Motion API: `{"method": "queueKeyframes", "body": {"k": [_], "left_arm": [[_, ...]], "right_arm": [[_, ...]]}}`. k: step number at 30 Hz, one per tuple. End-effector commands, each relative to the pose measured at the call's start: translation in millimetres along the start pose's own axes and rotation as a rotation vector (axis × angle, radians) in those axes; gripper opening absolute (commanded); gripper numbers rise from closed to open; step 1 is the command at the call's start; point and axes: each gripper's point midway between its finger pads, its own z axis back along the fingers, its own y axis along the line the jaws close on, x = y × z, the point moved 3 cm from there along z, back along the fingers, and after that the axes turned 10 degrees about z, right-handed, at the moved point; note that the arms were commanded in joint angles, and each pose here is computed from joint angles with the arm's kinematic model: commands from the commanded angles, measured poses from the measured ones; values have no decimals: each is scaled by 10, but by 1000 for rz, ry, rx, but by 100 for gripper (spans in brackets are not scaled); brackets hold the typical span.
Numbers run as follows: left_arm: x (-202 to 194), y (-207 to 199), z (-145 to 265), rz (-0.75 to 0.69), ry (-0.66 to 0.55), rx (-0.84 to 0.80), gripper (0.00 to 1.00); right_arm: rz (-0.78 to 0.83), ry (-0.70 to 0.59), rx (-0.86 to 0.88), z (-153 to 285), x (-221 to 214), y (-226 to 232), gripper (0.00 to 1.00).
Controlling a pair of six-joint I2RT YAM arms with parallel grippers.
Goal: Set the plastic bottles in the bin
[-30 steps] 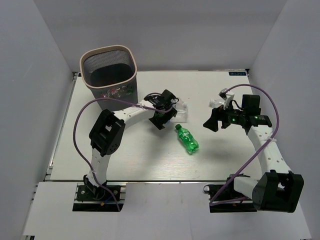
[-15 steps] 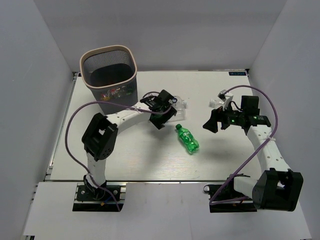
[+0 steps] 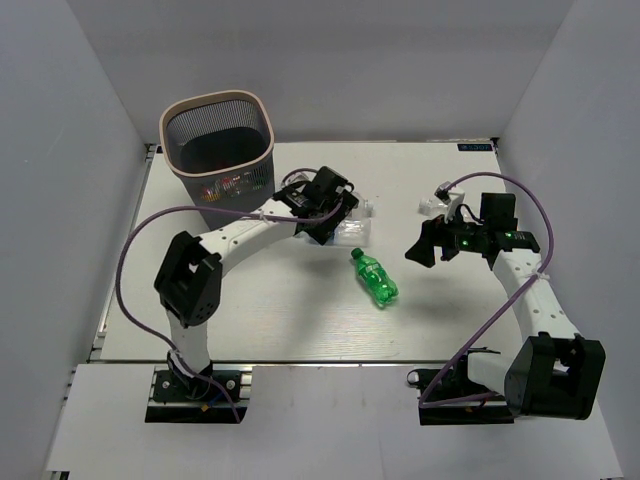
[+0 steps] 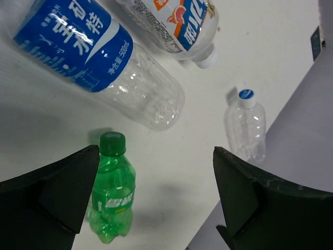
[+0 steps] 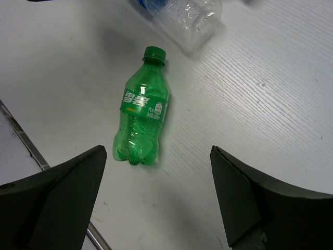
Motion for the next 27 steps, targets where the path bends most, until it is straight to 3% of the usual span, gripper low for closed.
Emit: {"method": "queueKeyframes", "body": {"k": [1,8,18,27], "left_arm": [[2,-184,-28,35,-17,-10,99],[-33,-130,-231,38,-36,99,99],[-41,395,-327,33,-47,268,99],[49,573,-683,42,-100,279,99]], "right_arm": [[32,-22,2,-9,31,-22,86],[34,-14,-12,7,-28,-7,86],[19,-15,-11,-22,-82,-14,88],[24,-3,-3,-27,-140,7,88]]}}
